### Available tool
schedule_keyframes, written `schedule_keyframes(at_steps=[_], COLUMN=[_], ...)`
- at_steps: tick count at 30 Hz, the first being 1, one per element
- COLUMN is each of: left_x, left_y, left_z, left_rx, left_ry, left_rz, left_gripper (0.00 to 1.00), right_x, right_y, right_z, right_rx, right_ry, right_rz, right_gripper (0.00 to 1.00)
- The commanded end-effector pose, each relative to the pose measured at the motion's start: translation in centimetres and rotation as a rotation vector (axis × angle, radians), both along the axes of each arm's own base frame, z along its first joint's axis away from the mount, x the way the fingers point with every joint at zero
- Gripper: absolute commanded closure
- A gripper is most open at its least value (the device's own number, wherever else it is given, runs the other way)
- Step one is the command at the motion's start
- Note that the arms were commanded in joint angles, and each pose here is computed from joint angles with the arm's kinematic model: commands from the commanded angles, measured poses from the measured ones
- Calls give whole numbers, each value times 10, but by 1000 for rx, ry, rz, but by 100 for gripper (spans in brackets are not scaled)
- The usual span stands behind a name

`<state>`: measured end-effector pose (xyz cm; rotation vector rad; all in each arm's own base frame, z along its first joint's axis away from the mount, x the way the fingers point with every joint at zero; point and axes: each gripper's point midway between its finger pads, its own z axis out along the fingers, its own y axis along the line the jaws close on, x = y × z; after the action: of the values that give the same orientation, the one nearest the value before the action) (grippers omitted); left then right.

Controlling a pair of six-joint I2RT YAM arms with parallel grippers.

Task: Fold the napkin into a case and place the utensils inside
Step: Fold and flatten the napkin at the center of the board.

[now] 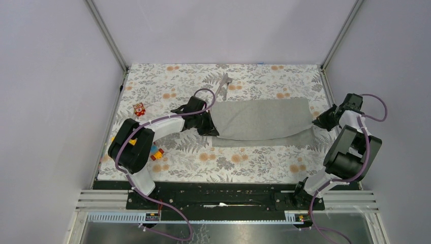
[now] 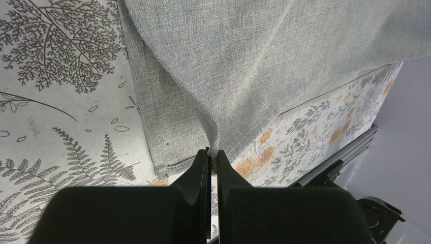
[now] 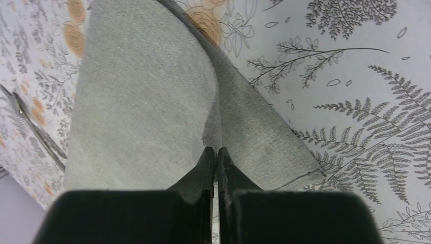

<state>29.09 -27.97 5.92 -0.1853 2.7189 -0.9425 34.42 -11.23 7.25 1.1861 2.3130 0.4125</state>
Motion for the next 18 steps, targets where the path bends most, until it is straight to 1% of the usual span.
schedule_keyframes(at_steps=[1,13,18], left_x=[7,-9,-11], left_y=[-5,-11,-6], left_z=[11,5,5], left_rx=[-27,-29,-8], left_ry=[-63,-29,-38], left_rz=[-5,-30,-23], left_gripper=[100,100,100], right_x=[-5,-25,-31], right_y=[-8,-10,-14], right_z=[10,-3,3], right_rx=[-76,-100,-121], right_ry=[-22,31,25], right_rz=[6,-47,-66], right_gripper=[100,100,100])
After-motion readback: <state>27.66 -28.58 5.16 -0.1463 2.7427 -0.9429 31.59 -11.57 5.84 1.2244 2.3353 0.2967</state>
